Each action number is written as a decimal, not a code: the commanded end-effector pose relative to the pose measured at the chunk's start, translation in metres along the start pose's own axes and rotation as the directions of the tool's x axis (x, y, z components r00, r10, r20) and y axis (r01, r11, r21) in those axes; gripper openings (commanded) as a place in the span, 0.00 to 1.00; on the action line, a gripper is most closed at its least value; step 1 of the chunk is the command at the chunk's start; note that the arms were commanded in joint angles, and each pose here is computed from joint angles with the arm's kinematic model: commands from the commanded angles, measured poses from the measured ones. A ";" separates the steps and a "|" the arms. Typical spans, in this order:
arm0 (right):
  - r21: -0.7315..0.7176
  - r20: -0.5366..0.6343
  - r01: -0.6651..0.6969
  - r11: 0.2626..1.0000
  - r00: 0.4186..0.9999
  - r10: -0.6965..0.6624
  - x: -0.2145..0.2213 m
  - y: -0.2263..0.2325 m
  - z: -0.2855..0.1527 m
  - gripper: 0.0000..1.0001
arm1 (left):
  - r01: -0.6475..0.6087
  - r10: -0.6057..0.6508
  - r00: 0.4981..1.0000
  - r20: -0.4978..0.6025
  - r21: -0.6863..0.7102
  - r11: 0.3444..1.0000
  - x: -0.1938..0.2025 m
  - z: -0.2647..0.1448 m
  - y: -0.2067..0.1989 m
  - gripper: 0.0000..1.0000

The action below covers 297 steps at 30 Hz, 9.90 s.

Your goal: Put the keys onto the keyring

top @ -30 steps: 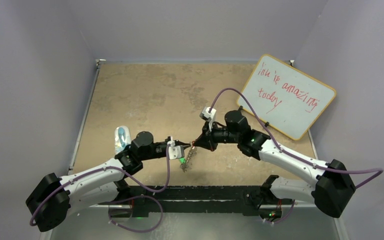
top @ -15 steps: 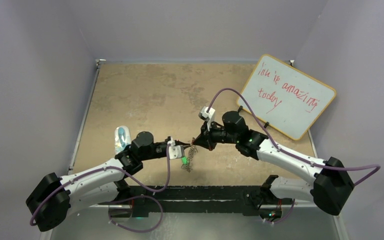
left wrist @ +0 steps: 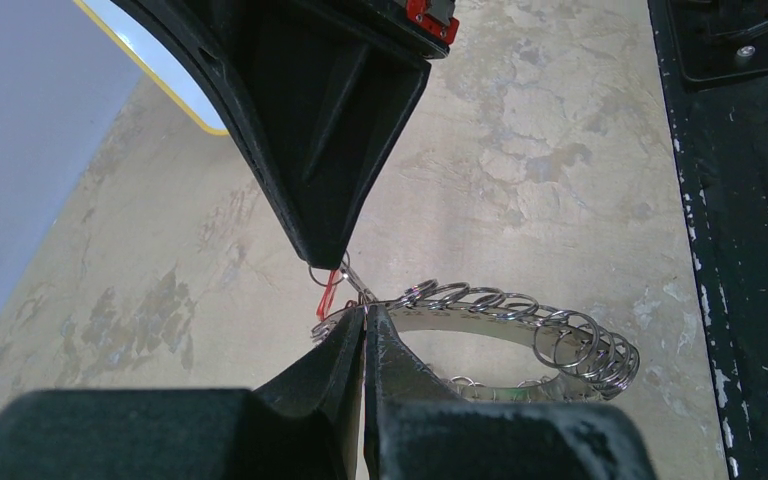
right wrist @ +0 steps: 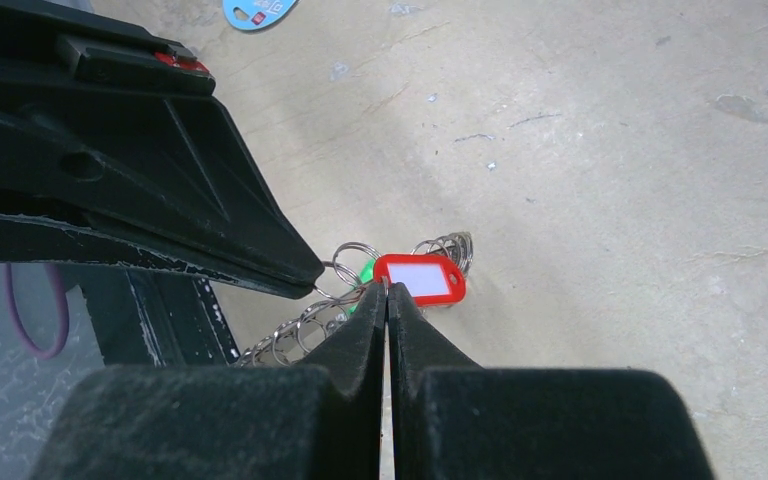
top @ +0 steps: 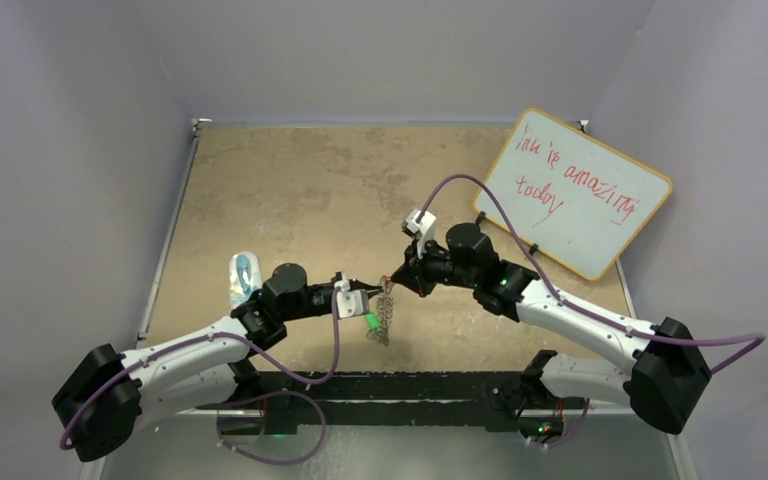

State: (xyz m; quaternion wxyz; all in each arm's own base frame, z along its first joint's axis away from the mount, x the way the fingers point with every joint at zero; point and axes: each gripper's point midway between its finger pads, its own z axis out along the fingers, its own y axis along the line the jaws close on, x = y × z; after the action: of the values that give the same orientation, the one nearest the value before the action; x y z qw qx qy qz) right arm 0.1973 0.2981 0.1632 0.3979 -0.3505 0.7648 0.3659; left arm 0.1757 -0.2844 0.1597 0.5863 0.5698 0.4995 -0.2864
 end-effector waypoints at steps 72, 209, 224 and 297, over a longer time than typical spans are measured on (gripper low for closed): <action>-0.035 -0.043 -0.031 0.999 0.999 0.030 0.013 0.005 0.016 0.00 | -0.003 0.004 1.000 0.007 -0.113 0.994 0.004 0.003 0.011 0.33; -0.074 0.206 0.369 0.926 0.915 -0.348 -0.014 0.007 0.018 0.00 | 0.210 -0.165 0.964 0.210 -0.215 0.954 -0.014 -0.009 0.006 0.00; -0.113 0.236 0.374 0.921 0.910 -0.341 -0.013 0.016 0.014 0.00 | 0.199 -0.148 0.960 0.238 -0.203 0.959 -0.021 -0.010 0.005 0.00; -0.227 0.371 0.619 0.752 0.769 -0.521 -0.009 0.046 0.004 0.25 | 0.130 -0.078 0.938 0.338 -0.134 0.982 -0.041 -0.016 -0.009 0.00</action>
State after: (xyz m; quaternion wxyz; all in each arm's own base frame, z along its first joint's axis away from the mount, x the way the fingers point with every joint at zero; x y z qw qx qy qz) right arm 0.1632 0.3188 0.1675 0.5173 -0.5594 0.5133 0.3950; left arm 0.1568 -0.2776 0.1715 0.6648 0.4404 0.4874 -0.3558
